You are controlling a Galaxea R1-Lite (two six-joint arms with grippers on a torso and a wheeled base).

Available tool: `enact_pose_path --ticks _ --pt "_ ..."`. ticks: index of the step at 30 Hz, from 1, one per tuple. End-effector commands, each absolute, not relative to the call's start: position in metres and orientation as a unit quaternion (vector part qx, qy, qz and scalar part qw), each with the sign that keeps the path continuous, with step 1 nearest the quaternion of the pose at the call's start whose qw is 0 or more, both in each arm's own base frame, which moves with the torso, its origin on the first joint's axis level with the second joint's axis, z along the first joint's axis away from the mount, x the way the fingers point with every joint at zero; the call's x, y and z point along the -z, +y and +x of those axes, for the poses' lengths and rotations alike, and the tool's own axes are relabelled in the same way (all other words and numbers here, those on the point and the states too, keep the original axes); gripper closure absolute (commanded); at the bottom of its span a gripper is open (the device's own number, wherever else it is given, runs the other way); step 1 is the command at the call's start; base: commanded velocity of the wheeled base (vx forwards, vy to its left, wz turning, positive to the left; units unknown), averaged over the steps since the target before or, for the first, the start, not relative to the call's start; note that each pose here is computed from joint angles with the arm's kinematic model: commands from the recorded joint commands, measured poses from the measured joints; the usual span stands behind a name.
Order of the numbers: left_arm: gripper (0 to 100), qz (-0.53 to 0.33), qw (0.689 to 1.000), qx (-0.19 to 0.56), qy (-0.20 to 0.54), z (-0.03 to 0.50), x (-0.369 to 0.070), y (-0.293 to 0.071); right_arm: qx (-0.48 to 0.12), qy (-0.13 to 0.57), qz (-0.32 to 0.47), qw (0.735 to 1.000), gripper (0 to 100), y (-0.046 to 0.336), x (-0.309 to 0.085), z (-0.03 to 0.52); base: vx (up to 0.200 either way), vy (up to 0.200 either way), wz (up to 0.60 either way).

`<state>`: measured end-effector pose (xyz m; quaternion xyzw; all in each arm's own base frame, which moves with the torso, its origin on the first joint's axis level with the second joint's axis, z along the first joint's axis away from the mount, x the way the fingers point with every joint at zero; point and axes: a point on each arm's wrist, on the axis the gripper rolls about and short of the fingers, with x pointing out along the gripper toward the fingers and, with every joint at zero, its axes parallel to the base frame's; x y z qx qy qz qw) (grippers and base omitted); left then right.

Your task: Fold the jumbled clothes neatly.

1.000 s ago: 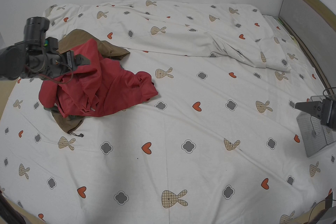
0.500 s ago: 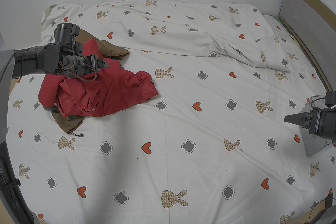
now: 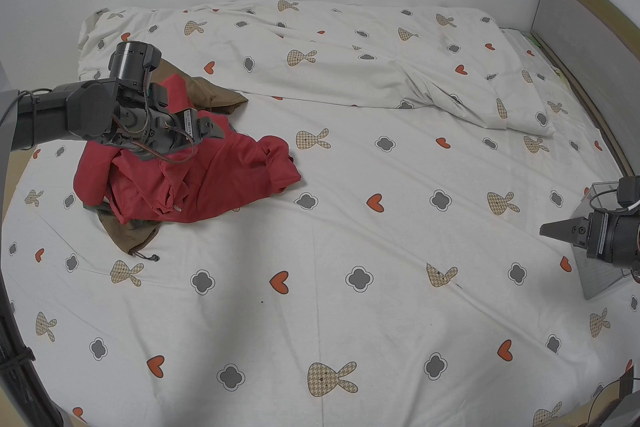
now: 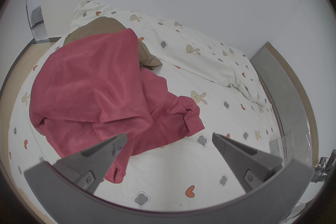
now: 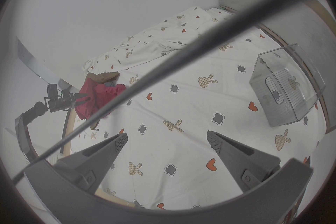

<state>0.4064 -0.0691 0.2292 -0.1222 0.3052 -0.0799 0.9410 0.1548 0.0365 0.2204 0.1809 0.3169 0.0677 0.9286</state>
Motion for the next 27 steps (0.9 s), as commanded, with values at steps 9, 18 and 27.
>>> enact_pose_path --ticks 9,18,27 --pt "0 -0.118 0.945 0.059 0.301 0.441 -0.207 -0.068 -0.065 0.319 0.181 0.928 0 0.036 -0.218 0.153 0.000 0.000 0.00" --pt "0 -0.063 0.958 -0.002 0.278 0.467 -0.197 -0.056 -0.067 0.312 0.183 0.930 0 0.036 -0.219 0.154 0.000 0.000 0.00" --pt "100 -0.046 0.956 -0.014 0.290 0.473 -0.184 -0.054 -0.074 0.292 0.185 0.935 0 0.037 -0.215 0.157 0.000 0.000 0.00"
